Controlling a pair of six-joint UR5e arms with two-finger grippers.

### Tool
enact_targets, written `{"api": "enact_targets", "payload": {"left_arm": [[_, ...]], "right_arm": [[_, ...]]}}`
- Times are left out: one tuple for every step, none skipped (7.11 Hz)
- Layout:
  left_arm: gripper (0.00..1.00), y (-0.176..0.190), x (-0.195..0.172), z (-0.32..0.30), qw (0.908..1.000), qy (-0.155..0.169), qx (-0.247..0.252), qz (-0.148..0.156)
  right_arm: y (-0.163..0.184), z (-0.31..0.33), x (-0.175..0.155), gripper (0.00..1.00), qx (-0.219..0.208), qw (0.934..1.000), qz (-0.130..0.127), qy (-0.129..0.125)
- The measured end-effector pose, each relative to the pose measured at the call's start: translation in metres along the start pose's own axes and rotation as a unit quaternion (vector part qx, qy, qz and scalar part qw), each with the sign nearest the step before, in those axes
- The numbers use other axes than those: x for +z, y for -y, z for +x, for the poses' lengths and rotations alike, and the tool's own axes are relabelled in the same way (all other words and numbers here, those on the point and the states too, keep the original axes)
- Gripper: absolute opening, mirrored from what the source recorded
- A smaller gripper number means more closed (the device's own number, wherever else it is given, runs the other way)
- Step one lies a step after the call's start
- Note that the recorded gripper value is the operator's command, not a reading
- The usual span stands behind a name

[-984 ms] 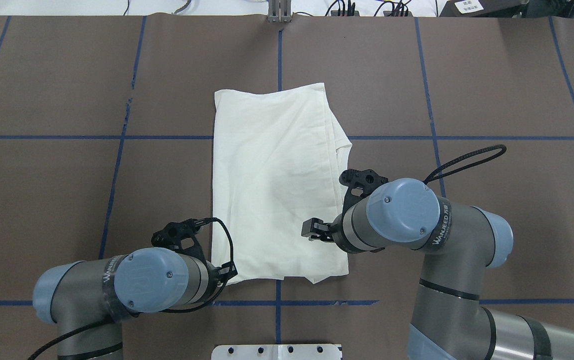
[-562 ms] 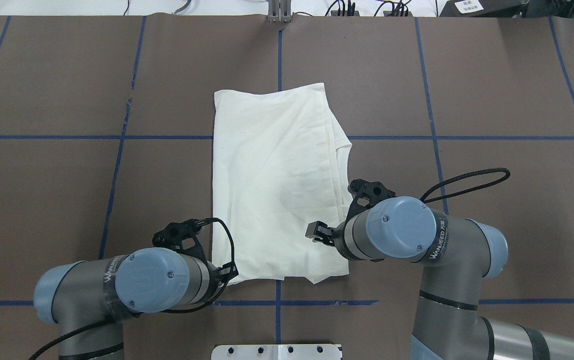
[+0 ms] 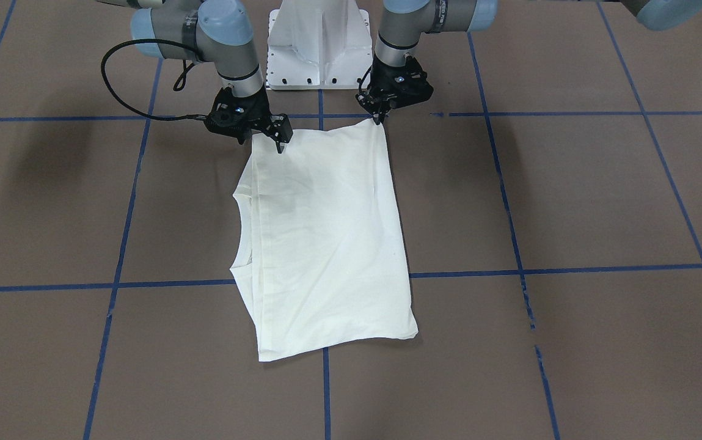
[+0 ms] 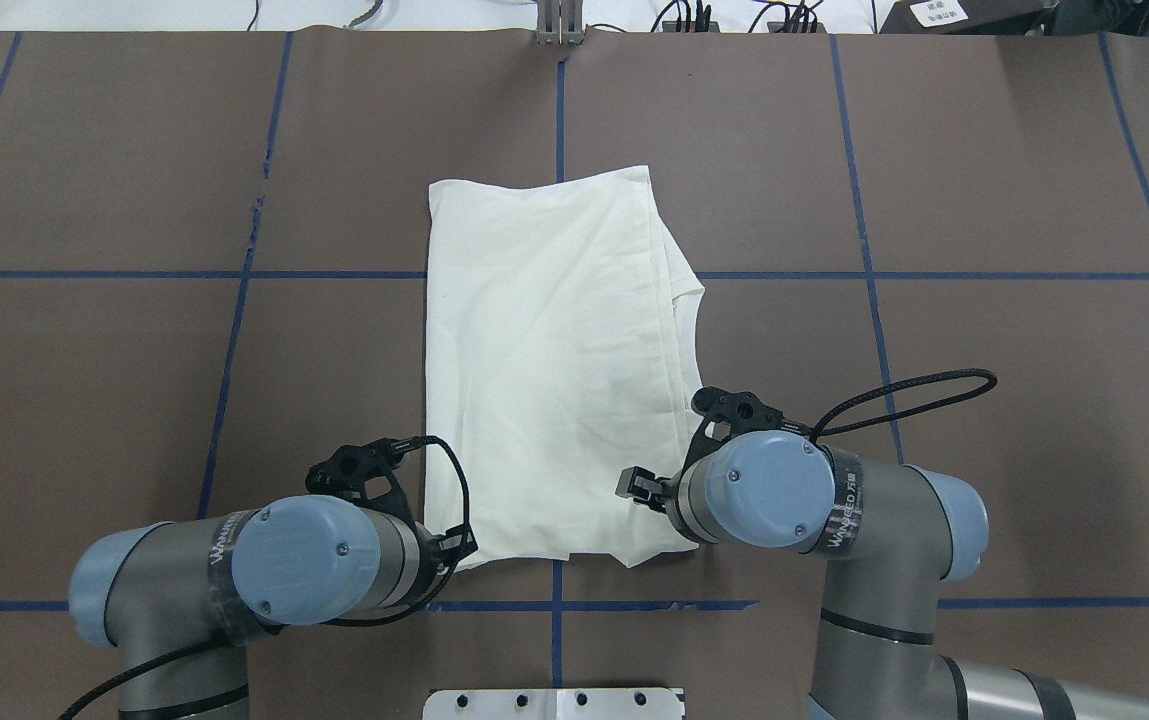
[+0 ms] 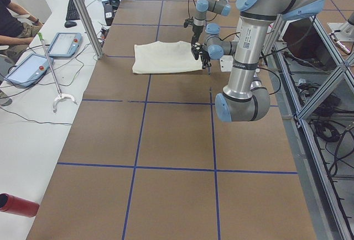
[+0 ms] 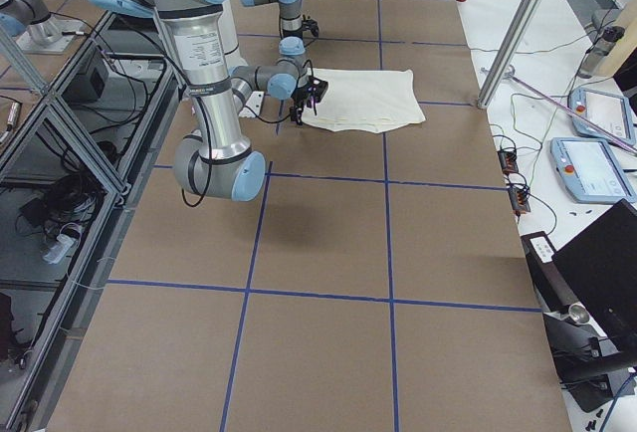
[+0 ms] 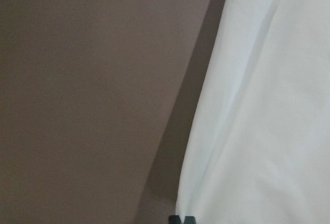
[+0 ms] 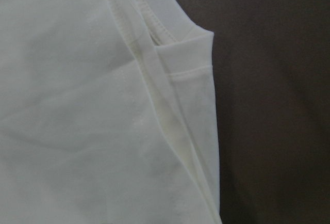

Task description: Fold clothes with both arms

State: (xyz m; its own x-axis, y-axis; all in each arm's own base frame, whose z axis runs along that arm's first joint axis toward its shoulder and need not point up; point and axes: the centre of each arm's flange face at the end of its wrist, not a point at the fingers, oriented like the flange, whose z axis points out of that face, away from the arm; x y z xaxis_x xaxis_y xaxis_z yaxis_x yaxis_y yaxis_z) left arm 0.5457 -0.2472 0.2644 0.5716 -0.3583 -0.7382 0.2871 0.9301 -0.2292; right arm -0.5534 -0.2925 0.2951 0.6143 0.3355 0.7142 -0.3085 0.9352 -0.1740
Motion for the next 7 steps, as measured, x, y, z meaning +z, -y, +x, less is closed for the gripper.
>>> {"api": "enact_targets", "payload": {"left_arm": [[0.0,0.0,0.0,0.0,1.0,0.0,0.0,0.0],[0.0,0.0,0.0,0.0,1.0,0.0,0.0,0.0],[0.0,0.0,0.0,0.0,1.0,0.0,0.0,0.0],[0.0,0.0,0.0,0.0,1.0,-0.001,0.0,0.0],[0.0,0.0,0.0,0.0,1.0,0.0,0.0,0.0],[0.0,0.0,0.001,0.0,1.0,0.0,0.0,0.0],[0.0,0.0,0.002,0.0,1.0,0.002,0.0,0.0]], "right_arm": [[0.0,-0.004,0.0,1.0,0.0,1.0,0.003,0.0],[0.0,-0.006,0.002,1.0,0.0,1.0,0.004,-0.001],[0.0,-0.006,0.005,0.94,0.0,1.0,0.005,-0.003],[0.0,-0.006,0.007,0.83,0.0,1.0,0.005,-0.005],[-0.001,-0.005,0.009,0.77,-0.001,1.0,0.005,-0.007],[-0.003,-0.005,0.01,0.69,-0.002,1.0,0.003,-0.007],[-0.005,-0.005,0.011,0.54,-0.003,1.0,0.002,-0.008]]}}
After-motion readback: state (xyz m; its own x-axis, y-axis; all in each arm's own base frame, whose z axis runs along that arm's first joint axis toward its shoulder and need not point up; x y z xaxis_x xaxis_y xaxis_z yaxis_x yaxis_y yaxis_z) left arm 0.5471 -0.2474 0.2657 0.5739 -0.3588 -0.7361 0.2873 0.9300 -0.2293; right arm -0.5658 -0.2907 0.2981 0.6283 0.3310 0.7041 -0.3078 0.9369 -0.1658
